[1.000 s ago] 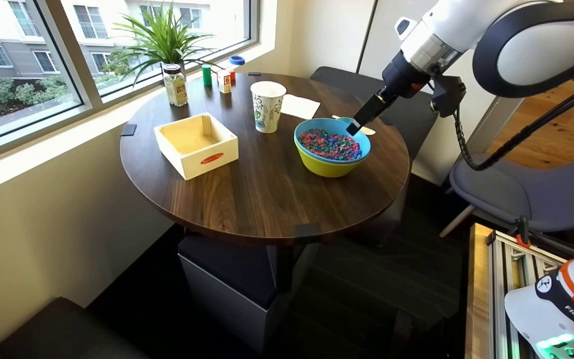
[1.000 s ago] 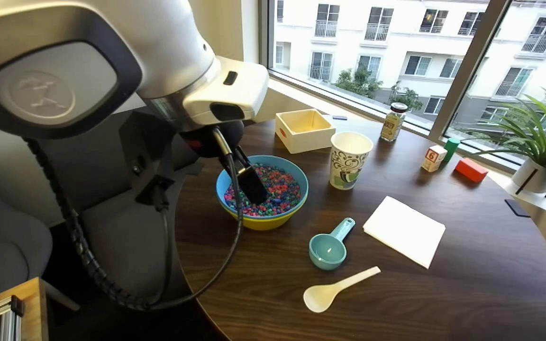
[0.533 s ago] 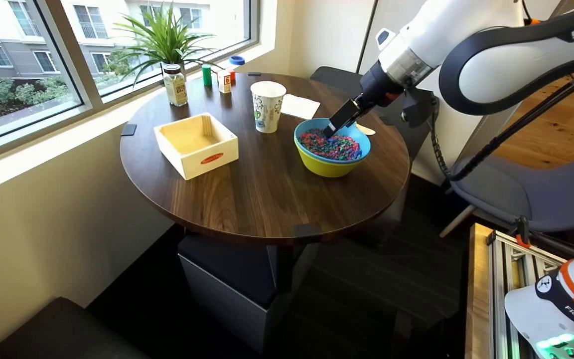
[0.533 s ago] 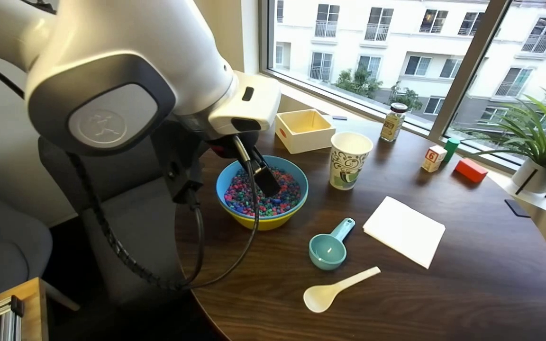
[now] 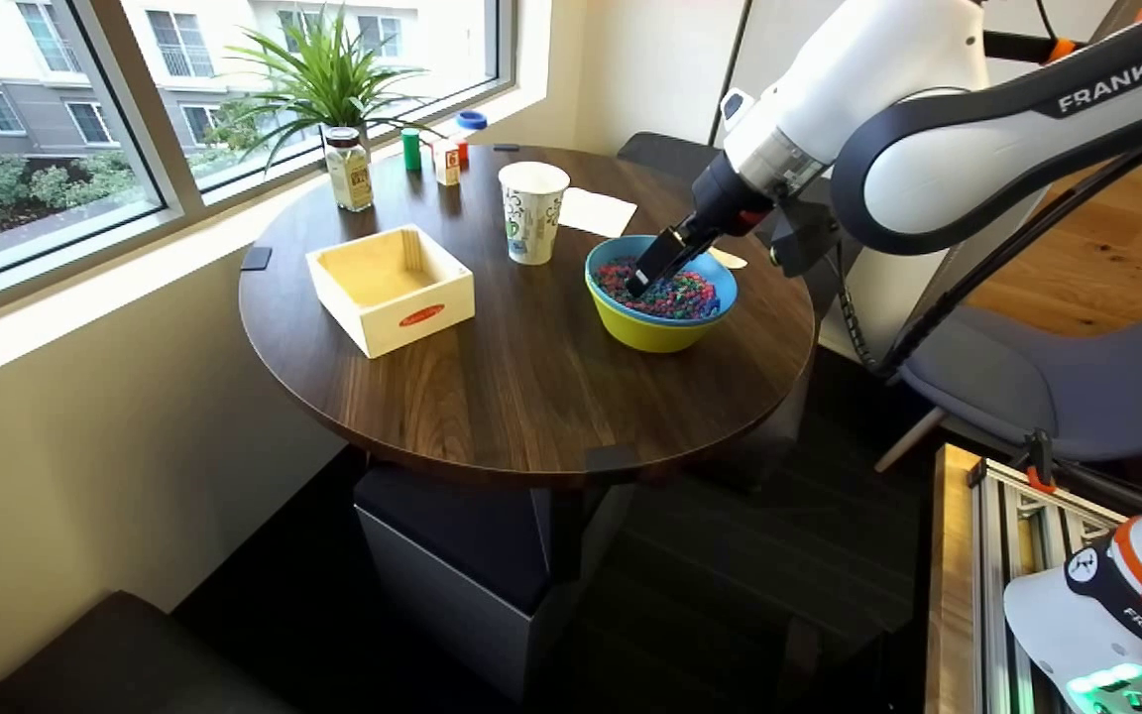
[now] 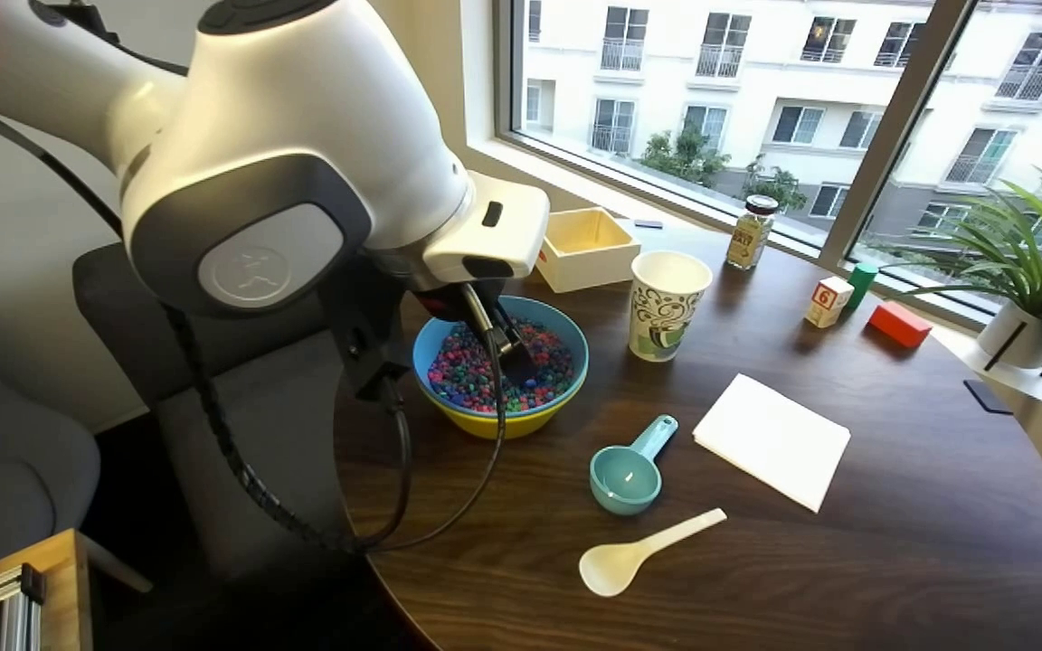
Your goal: Put some beans from the bowl in the small pot and pour them back in the bowl
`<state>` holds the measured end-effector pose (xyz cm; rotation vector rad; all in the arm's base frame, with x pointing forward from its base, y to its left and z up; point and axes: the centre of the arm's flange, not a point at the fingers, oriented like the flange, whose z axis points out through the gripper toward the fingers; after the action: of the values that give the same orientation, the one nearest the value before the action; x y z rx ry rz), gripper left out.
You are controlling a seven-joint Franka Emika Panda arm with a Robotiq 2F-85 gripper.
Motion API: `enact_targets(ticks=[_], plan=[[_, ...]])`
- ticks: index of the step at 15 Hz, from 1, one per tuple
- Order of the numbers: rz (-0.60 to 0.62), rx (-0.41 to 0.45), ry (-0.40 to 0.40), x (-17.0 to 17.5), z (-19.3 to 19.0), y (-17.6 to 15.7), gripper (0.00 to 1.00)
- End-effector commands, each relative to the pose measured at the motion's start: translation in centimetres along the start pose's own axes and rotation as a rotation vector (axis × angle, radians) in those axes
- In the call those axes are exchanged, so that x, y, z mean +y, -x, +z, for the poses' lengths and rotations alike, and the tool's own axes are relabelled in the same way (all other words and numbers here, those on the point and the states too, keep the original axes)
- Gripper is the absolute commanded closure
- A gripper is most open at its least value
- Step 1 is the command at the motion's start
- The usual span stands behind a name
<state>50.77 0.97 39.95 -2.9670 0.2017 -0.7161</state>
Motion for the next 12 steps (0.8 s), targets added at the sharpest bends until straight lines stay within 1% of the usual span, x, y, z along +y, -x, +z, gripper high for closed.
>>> enact_targets(ticks=[1, 3, 6, 7, 9, 10, 12], plan=[[0.018, -0.014, -0.008, 0.0, 1.2, -0.2, 0.56], [0.017, -0.021, -0.006, 0.1, 1.3, -0.1, 0.69], [0.018, -0.026, -0.003, 0.2, 1.4, -0.1, 0.93], [0.019, -0.026, -0.003, 0.3, 1.4, -0.1, 0.99], [0.023, -0.026, -0.002, 0.3, 1.2, -0.2, 1.0], [0.025, -0.024, 0.0, 0.3, 0.9, -0.2, 0.98], [0.032, -0.01, 0.0, 0.3, 0.1, -0.4, 0.98]])
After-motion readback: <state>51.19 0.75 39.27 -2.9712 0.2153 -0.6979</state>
